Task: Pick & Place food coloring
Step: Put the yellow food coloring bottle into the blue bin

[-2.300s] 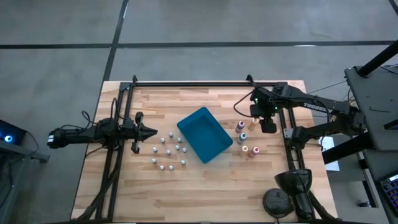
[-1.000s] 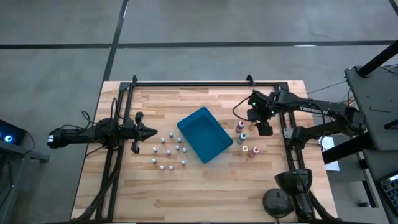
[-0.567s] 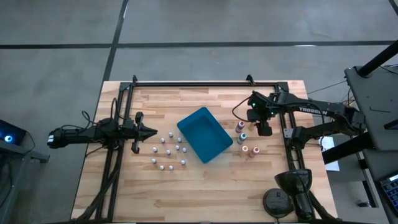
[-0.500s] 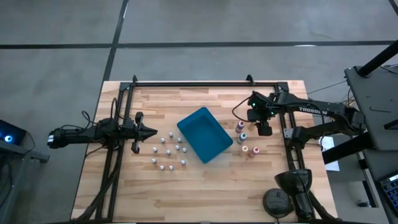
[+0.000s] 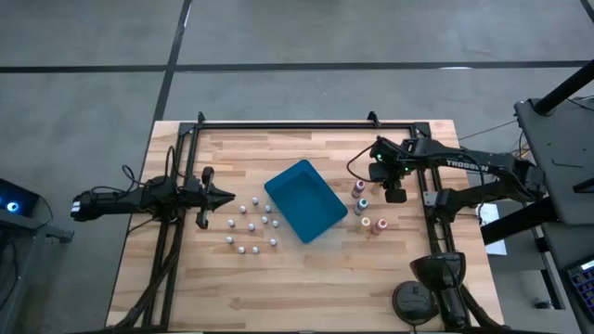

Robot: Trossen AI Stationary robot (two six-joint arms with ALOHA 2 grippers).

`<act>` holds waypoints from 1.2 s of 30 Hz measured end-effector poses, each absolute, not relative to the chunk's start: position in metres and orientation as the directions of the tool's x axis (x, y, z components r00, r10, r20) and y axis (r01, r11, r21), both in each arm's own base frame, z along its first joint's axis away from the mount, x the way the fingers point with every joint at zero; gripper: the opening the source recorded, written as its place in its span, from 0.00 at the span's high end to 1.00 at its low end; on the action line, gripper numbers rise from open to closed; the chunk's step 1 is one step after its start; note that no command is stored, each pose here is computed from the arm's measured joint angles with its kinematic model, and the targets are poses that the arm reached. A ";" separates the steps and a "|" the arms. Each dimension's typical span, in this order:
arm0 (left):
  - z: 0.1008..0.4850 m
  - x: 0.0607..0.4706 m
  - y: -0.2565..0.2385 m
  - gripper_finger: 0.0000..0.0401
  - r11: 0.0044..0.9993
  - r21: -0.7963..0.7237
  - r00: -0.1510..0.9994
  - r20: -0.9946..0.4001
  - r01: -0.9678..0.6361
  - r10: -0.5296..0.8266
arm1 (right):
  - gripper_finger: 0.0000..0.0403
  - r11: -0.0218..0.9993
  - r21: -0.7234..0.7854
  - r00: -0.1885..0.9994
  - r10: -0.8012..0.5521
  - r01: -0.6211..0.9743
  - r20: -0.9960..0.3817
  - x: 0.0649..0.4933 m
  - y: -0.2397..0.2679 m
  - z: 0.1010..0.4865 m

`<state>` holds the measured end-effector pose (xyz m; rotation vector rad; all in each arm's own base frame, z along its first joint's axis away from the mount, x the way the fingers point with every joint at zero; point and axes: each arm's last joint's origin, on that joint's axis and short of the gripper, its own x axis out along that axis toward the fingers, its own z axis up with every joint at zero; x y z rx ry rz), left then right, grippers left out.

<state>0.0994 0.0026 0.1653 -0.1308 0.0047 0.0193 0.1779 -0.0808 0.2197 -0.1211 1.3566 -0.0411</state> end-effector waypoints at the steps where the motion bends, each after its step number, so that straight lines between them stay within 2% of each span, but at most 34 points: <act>1: 0.165 0.099 0.003 1.00 0.991 -0.130 1.000 -0.006 -0.019 0.019 | 0.73 0.993 -0.111 0.213 -0.100 -0.040 -0.972 0.178 -0.081 0.220; 11: 0.165 0.099 0.003 1.00 0.991 -0.130 1.000 -0.006 -0.019 0.019 | 0.73 0.994 -0.102 0.225 -0.105 0.024 -0.969 0.180 -0.082 0.229; 27: 0.165 0.099 0.003 1.00 0.991 -0.130 1.000 -0.006 -0.019 0.019 | 0.74 0.973 -0.124 0.423 -0.197 0.195 -0.884 0.195 -0.089 0.339; 36: 0.165 0.099 0.003 1.00 0.991 -0.130 1.000 -0.006 -0.020 0.019 | 0.74 0.959 -0.089 0.442 -0.205 0.268 -0.873 0.220 -0.100 0.376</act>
